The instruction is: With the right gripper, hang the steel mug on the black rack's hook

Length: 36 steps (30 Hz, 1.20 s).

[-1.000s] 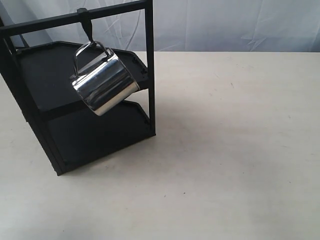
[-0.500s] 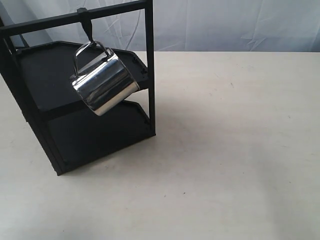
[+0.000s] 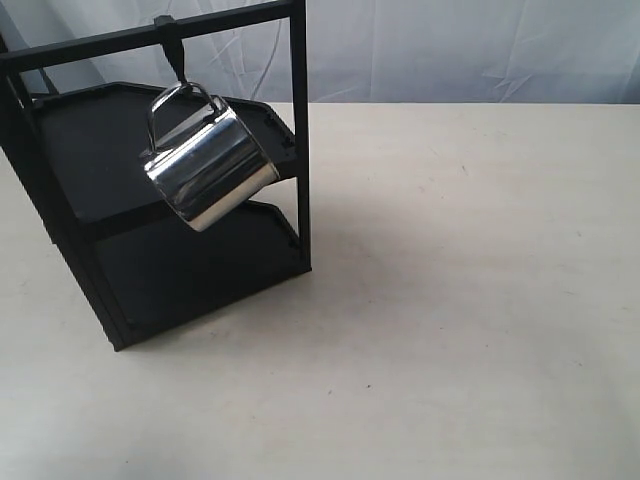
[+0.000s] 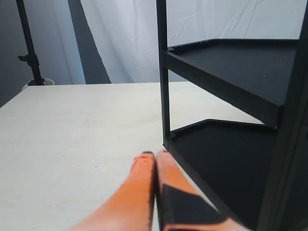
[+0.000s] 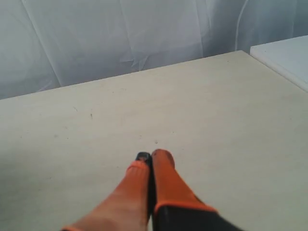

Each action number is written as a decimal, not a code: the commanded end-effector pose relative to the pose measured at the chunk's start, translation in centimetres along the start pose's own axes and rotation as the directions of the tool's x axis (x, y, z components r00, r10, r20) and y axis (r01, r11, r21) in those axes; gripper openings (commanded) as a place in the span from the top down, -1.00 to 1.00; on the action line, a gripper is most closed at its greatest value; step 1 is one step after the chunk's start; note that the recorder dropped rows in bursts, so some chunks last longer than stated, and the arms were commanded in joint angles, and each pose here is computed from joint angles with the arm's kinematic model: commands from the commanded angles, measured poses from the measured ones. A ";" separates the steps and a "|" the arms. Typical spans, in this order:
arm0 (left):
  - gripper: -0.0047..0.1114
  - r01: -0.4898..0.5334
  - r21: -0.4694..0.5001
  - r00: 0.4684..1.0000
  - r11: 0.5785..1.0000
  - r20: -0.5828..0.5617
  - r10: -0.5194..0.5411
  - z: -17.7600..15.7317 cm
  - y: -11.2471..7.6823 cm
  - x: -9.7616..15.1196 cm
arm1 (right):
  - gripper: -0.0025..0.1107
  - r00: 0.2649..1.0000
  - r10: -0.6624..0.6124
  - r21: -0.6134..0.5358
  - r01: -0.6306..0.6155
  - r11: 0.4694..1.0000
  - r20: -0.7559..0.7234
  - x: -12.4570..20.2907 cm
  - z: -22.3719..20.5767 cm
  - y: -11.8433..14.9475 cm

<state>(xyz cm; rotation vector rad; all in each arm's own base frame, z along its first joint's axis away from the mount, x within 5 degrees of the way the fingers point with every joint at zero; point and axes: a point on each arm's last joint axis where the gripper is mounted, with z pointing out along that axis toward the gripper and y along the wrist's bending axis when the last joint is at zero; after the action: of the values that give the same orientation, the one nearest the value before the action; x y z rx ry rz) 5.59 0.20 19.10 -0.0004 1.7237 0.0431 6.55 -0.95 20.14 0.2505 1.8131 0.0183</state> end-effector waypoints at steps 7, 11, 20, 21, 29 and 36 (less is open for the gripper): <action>0.89 0.001 0.001 1.000 1.000 0.009 -0.001 -0.1 0.0 -0.1 | 0.96 0.988 -0.151 -0.104 0.145 0.984 -0.044 2.1 0.0 0.5; 0.89 0.001 0.001 1.000 1.000 0.009 -0.001 -0.1 0.0 -0.1 | 0.96 0.983 -0.179 -0.106 0.175 0.979 -0.030 2.1 -0.1 0.5; 0.89 0.004 0.001 1.000 1.000 0.009 -0.004 -0.1 0.0 -0.1 | 0.96 0.996 -0.077 -0.121 0.072 0.990 -0.039 2.1 -0.1 0.7; 0.89 0.004 0.001 1.000 1.000 0.009 -0.004 -0.1 0.0 -0.1 | 0.96 0.996 -0.077 -0.121 0.072 0.990 -0.039 2.1 -0.1 0.7; 0.89 0.004 0.001 1.000 1.000 0.009 -0.004 -0.1 0.0 -0.1 | 0.96 0.996 -0.076 -0.121 0.072 0.990 -0.035 2.1 -0.1 0.7; 0.89 0.004 0.001 1.000 1.000 0.009 -0.004 -0.1 0.0 -0.1 | 0.96 0.996 -0.076 -0.121 0.072 0.990 -0.035 2.1 -0.1 0.7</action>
<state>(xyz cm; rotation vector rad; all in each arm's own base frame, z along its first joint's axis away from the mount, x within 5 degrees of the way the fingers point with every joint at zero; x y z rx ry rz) 5.59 0.20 19.10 -0.0004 1.7237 0.0431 6.09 0.09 18.32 0.0950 1.8577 0.0761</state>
